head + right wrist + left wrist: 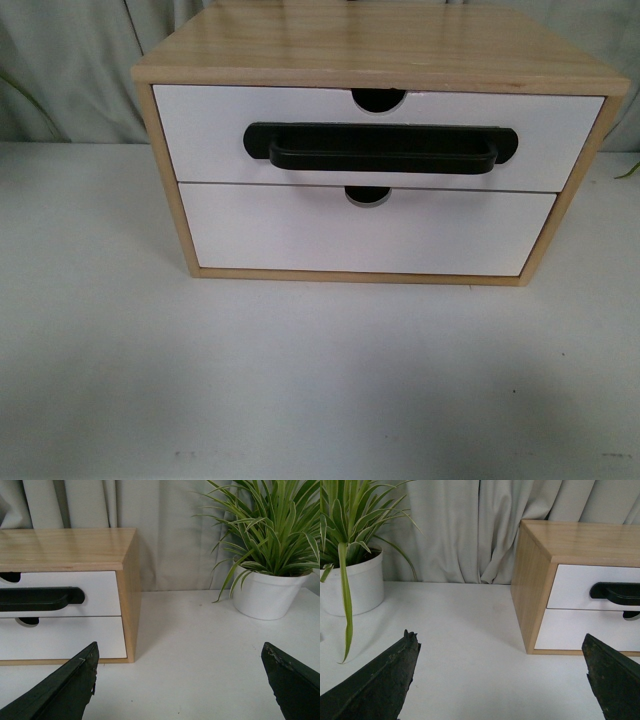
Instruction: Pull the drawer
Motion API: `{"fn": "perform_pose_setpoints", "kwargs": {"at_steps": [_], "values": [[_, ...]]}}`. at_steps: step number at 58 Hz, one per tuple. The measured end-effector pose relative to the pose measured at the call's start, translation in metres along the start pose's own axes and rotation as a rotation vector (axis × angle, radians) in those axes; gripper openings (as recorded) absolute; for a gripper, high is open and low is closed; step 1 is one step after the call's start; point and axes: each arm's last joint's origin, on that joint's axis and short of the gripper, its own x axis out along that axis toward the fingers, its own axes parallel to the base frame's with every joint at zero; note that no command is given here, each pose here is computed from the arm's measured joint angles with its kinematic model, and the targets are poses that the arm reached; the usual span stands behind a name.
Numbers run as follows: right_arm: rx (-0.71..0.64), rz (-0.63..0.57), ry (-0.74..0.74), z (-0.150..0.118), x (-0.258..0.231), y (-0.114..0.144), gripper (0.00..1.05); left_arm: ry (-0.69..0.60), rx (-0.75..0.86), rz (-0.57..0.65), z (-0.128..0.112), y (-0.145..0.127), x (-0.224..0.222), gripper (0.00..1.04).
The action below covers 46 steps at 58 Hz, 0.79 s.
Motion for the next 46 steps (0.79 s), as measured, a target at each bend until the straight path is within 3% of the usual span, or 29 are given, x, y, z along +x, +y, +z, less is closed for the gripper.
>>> {"fn": "perform_pose_setpoints", "kwargs": {"at_steps": [46], "values": [[0.0, 0.0, 0.0, 0.0, 0.0, 0.0, 0.96, 0.0, 0.0, 0.0, 0.0, 0.0, 0.0, 0.98]]}}
